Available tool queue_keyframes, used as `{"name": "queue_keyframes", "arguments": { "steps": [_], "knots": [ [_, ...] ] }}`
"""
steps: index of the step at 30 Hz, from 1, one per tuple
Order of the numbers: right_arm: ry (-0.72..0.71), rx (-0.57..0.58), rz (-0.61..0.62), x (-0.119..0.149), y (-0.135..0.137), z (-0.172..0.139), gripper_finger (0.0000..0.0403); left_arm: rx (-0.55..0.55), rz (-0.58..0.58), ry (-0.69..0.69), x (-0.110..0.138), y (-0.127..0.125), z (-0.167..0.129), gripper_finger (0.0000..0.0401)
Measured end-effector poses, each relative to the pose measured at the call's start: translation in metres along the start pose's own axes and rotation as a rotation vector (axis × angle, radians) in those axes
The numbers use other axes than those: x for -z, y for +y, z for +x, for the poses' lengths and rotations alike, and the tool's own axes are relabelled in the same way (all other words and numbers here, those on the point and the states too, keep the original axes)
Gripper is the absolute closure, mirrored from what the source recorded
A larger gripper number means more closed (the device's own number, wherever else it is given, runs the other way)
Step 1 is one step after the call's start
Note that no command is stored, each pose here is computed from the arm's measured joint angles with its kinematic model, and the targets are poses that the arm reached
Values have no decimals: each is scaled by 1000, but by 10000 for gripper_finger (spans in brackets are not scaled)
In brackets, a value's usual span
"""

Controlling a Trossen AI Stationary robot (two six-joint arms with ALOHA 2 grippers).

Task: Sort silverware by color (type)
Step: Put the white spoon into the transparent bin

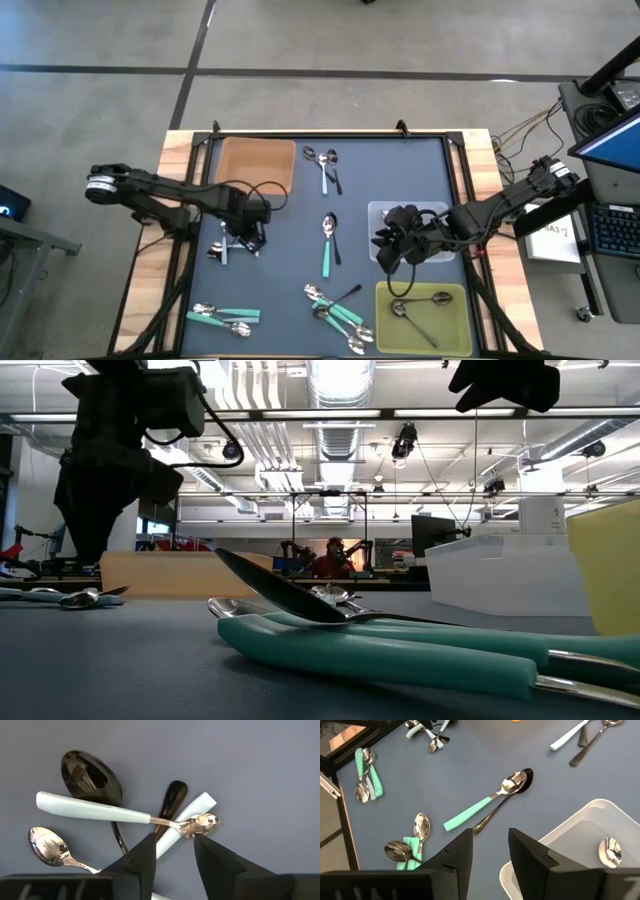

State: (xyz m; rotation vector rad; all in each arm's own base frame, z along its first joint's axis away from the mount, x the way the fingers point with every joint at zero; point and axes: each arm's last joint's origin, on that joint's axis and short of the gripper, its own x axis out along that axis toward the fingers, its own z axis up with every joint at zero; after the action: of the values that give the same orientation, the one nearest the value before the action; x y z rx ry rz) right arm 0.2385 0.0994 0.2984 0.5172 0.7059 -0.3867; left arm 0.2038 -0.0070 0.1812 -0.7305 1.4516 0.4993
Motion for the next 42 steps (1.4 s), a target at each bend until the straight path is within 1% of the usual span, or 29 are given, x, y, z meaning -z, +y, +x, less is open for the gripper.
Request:
{"name": "queue_keyframes", "arguments": {
  "steps": [3, 5, 10, 12, 14, 20, 24, 27, 32, 34, 40, 42],
  "knots": [
    [0, 0, -6, 0, 0, 0, 277, -10, -9, 9, -1, -1, 3, 256],
    [0, 0, -23, 0, 0, 0, 273, -23, -49, 14, -2, -1, 6, 239],
    [3, 4, -38, 1, -1, 1, 271, -98, -249, -12, -5, 0, 14, 211],
    [4, 5, -39, 2, -1, 1, 271, -120, -324, -25, -7, 0, 17, 209],
    [7, 10, -42, 3, -2, 2, 269, -132, -370, -40, -8, -1, 20, 209],
    [18, 24, -51, 7, -5, 6, 268, -112, -421, -62, -13, -5, 25, 209],
    [20, 28, -53, 8, -6, 7, 268, -119, -459, -64, -12, -5, 26, 209],
    [20, 28, -53, 8, -6, 7, 268, -116, -482, -72, -7, -9, 25, 209],
    [20, 29, -54, 8, -6, 7, 268, -136, -544, -139, 6, -20, 26, 209],
    [21, 29, -58, 8, -6, 7, 268, -145, -585, -169, 11, -22, 28, 209],
    [35, 48, -85, 9, -8, 7, 268, -183, -695, -205, 22, -16, 38, 210],
    [43, 59, -91, 10, -9, 7, 268, -173, -726, -212, 23, -13, 44, 210]
  ]
}}
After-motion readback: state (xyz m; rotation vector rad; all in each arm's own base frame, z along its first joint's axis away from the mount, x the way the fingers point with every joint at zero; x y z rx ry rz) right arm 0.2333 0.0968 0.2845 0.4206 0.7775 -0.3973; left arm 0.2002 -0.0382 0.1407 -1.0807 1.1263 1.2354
